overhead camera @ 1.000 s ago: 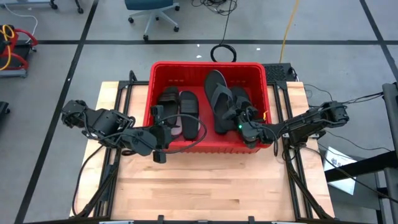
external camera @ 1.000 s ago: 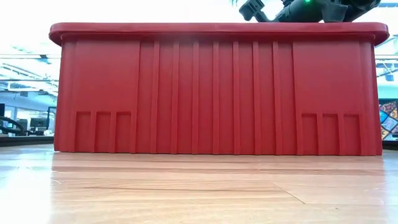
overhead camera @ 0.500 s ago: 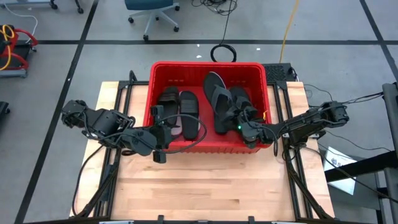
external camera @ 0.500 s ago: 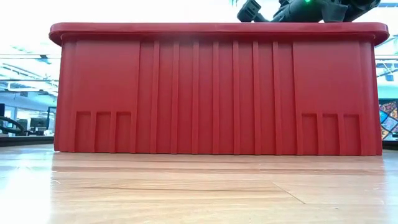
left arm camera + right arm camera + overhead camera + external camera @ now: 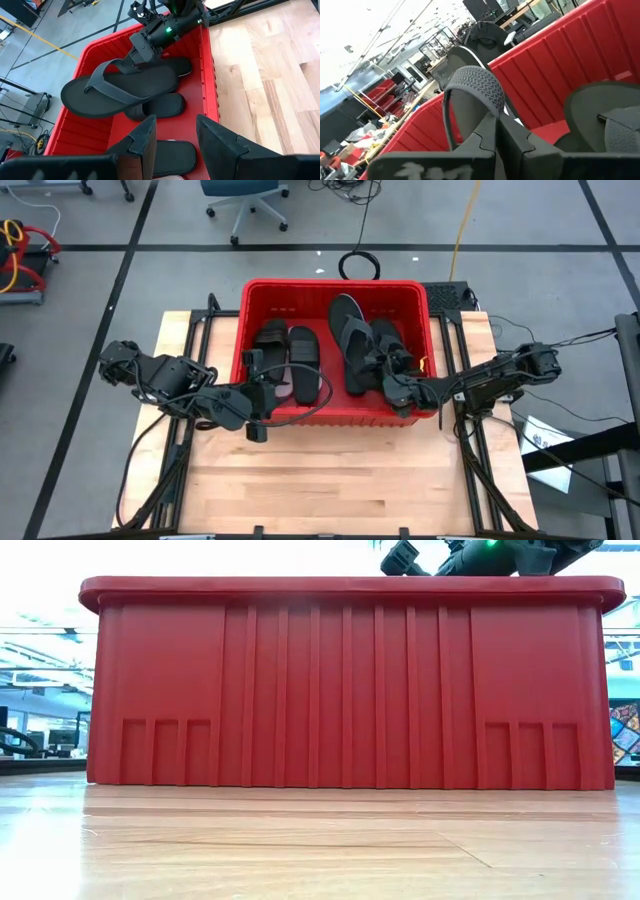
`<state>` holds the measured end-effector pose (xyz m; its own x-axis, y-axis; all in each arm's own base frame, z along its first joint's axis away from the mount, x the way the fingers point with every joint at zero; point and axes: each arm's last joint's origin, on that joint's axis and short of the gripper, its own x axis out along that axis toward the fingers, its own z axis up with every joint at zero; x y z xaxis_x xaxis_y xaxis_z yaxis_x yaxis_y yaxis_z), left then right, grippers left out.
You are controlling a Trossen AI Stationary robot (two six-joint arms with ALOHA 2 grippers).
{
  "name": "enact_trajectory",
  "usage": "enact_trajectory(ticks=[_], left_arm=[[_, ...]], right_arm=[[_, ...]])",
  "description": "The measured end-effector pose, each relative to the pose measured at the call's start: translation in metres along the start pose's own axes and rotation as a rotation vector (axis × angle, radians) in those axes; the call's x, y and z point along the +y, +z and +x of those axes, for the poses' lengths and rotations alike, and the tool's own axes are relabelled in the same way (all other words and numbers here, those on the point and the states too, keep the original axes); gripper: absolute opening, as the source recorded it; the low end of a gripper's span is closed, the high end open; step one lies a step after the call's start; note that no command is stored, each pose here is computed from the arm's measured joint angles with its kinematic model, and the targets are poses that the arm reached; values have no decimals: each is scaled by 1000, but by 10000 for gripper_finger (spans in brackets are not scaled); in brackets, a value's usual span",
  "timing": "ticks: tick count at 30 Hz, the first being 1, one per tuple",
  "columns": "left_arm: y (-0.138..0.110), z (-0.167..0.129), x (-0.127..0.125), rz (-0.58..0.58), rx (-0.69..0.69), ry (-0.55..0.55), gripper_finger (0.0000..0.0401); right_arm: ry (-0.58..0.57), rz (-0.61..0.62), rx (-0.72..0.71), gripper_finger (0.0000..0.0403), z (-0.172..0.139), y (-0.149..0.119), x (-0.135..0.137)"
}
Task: Pick and place slides into bin
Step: Put the slipper into the bin
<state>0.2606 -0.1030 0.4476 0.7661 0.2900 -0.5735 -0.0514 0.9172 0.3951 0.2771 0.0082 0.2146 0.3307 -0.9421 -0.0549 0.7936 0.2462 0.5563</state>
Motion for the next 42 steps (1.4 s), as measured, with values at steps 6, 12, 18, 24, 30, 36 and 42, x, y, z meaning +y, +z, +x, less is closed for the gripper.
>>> enact_trajectory(ticks=[6,12,18,24,30,36,42], left_arm=[[0,0,0,0,0,0,138],[0,0,0,7,0,0,138],[0,0,0,9,1,0,138],[0,1,1,10,0,-7,138],[0,3,4,4,7,-13,138],[0,7,10,-4,17,-13,138],[-1,12,16,-20,29,-26,138]], right_arm=[[-2,-53,36,0,0,-6,-6],[8,-1,59,0,3,-4,-6],[21,-40,21,0,16,23,-3],[-23,3,-37,0,31,46,-6],[-45,62,-5,0,38,36,-12],[-33,80,53,0,41,17,-14],[-20,110,91,0,40,10,-14]])
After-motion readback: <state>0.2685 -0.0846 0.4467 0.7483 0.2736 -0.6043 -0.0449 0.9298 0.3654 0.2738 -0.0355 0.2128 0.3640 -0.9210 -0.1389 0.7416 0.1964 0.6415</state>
